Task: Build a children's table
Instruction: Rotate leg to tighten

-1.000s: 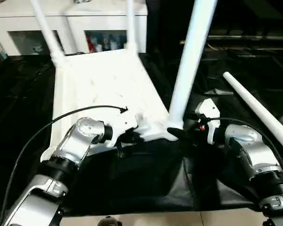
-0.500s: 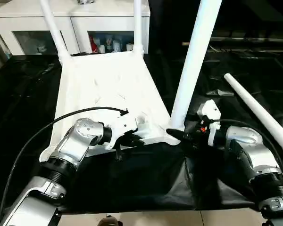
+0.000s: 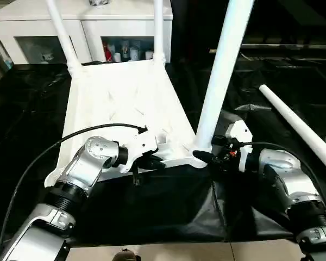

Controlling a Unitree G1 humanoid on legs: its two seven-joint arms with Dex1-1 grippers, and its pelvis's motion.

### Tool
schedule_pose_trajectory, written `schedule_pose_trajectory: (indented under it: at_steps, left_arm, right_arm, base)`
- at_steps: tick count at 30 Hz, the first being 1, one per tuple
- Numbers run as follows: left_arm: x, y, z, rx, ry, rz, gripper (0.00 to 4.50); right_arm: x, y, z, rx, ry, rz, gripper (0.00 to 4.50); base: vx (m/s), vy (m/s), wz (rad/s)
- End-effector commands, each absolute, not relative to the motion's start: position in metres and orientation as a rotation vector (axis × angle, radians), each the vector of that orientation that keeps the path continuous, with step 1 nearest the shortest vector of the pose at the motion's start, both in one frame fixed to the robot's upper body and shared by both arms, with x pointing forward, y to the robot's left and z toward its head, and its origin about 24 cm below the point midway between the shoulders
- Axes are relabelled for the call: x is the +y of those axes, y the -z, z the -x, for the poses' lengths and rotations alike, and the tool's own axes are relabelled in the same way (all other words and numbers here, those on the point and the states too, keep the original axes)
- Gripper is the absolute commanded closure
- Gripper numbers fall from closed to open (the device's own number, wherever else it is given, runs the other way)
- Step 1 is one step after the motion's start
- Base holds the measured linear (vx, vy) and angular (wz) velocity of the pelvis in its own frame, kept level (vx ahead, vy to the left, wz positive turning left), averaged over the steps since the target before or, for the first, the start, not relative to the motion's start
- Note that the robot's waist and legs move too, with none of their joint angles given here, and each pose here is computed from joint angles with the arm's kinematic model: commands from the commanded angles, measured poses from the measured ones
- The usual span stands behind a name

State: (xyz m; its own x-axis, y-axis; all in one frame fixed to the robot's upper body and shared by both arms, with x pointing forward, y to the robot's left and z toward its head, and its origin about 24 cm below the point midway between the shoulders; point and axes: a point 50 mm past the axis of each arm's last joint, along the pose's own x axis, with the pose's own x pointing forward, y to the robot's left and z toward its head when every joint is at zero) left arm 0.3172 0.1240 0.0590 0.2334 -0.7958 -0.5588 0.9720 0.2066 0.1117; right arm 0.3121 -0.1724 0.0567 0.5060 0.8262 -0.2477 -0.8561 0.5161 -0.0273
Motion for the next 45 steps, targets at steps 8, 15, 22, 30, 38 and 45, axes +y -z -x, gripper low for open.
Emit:
schedule_pose_trajectory:
  at_steps: [8, 15, 22, 30, 38, 45]
  left_arm:
    - [0.116, -0.075, -0.321, 0.286, 1.276, -0.419, 4.5]
    - [0.118, -0.069, -0.32, 0.273, 1.239, -0.361, 4.5]
    - [0.116, -0.068, -0.32, 0.25, 1.224, -0.31, 4.5]
    - [0.115, -0.059, -0.323, 0.3, 1.158, -0.339, 4.5]
    - [0.082, -0.055, -0.349, 0.369, 0.922, -0.341, 4.5]
    - [0.041, -0.058, -0.348, 0.363, 0.893, -0.314, 4.5]
  right_arm:
    - [-0.167, -0.051, -0.314, 0.232, -1.032, 0.146, 1.78]
    - [-0.167, -0.047, -0.314, 0.232, -1.012, 0.104, 1.78]
    - [-0.166, -0.044, -0.315, 0.232, -1.001, 0.085, 1.78]
    - [-0.164, -0.027, -0.325, 0.284, -0.787, -0.016, 1.78]
    - [-0.139, 0.011, -0.338, 0.481, -0.309, -0.059, 1.78]
    - [-0.123, -0.001, -0.353, 0.475, -0.164, -0.112, 1.78]
  base:
    - [0.0, 0.0, 0.0]
    - [0.0, 0.0, 0.0]
    - [0.0, 0.0, 0.0]
    - [0.0, 0.0, 0.0]
    - [0.0, 0.0, 0.0]
    - [0.0, 0.0, 0.0]
